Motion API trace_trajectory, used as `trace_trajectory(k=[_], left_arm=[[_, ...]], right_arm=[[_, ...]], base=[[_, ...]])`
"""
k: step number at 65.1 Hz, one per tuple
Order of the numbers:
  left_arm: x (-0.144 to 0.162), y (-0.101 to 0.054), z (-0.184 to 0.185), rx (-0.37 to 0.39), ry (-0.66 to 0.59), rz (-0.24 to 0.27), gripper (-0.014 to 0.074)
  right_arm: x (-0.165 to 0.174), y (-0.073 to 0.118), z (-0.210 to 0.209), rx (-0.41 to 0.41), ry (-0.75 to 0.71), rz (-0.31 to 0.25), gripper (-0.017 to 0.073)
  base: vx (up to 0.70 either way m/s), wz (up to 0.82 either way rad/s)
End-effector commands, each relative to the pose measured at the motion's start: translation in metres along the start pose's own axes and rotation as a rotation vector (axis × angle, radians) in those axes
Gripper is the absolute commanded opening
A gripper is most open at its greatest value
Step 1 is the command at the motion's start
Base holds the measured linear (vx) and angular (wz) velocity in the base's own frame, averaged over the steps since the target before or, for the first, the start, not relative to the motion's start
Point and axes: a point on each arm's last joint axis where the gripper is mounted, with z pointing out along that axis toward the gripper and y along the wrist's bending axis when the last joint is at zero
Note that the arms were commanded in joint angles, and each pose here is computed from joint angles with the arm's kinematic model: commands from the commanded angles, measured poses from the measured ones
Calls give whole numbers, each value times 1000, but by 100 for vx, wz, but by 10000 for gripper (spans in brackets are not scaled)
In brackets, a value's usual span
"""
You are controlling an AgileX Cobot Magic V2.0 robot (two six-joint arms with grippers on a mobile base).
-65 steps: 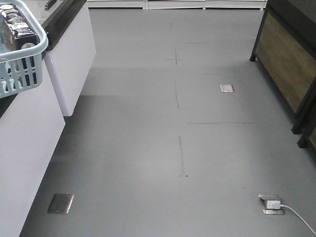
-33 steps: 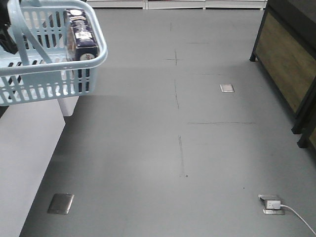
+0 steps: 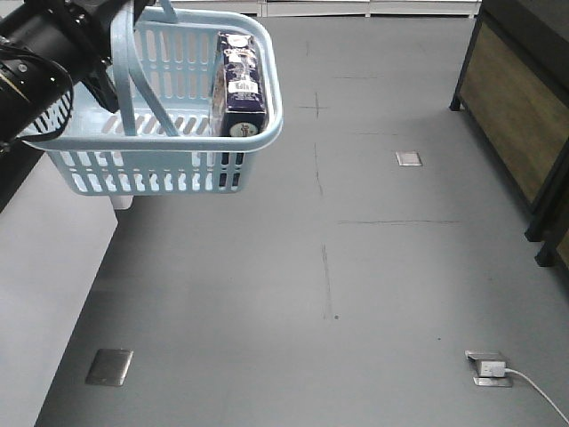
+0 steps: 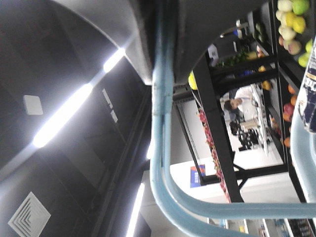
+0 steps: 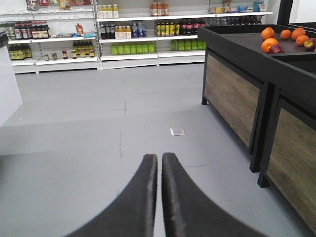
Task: Left arm holds basket, right arm returns cookies
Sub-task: 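Lift the basket with the cookie box up with the left gripper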
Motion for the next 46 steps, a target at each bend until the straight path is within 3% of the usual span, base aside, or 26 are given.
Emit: trace_trajectory(k=[1, 6, 14, 24, 34, 46], left_arm=[[17, -31, -4, 193, 40, -78, -3], [24, -21, -8, 200, 48, -131, -3], [34, -9, -15, 221, 64, -142, -3], [46, 0, -23, 231, 86, -193, -3], [53, 0, -38, 223, 67, -170, -3], [60, 2, -59, 202, 56, -177, -3]], right_arm=[[-1, 0, 0, 1, -66, -13, -6], [-1, 0, 0, 1, -66, -13, -6], [-1, 0, 0, 1, -66, -13, -6], [-1, 0, 0, 1, -66, -13, -6], [-1, 0, 0, 1, -66, -13, -6], [-1, 0, 0, 1, -66, -13, -6]], base=[[0, 0], [0, 0], [0, 0], [0, 0], [0, 0], [0, 0]])
